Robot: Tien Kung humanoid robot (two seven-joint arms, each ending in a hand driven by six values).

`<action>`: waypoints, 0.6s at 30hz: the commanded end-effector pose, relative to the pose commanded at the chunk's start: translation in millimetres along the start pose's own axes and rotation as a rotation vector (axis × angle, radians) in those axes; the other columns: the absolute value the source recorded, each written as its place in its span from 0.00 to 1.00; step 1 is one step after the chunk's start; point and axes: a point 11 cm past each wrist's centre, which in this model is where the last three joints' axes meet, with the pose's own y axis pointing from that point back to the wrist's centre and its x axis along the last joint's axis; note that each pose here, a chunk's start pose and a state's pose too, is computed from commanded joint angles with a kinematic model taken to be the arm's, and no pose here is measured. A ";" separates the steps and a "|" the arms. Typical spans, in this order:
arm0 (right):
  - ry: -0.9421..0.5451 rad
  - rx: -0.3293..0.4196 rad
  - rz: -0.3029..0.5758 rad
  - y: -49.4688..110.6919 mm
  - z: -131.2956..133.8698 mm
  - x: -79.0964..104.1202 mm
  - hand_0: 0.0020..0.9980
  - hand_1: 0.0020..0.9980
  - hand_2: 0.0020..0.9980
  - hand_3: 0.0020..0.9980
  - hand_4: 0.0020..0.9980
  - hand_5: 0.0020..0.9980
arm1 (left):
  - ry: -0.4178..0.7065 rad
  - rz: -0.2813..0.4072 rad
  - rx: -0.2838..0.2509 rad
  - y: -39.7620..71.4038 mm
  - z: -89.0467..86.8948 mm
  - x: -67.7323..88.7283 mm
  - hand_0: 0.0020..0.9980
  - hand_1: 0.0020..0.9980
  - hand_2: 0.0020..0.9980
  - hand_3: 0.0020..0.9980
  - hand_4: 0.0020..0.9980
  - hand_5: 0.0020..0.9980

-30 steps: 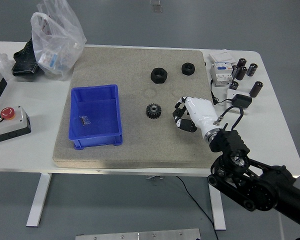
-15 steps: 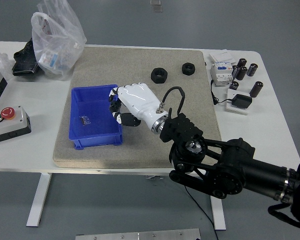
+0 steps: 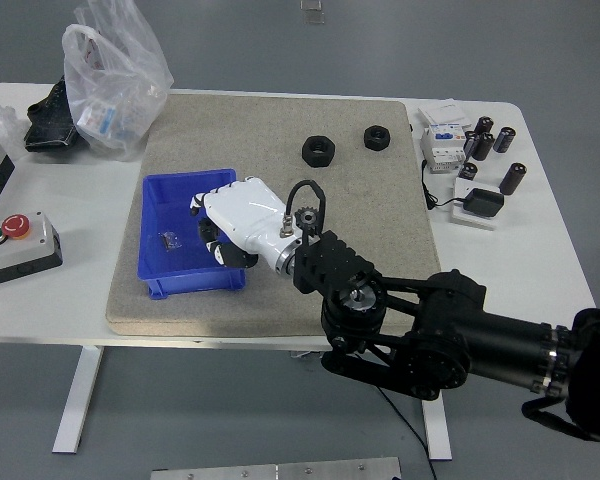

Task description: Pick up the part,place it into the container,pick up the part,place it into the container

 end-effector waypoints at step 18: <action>-0.070 -0.267 -0.016 -8.1 91.4 -3.0 0.30 0.65 0.93 0.97 0.70 0.21 | -0.005 0.000 0.001 0.0 -0.8 -0.2 0.67 0.51 0.53 0.63 0.63 0.24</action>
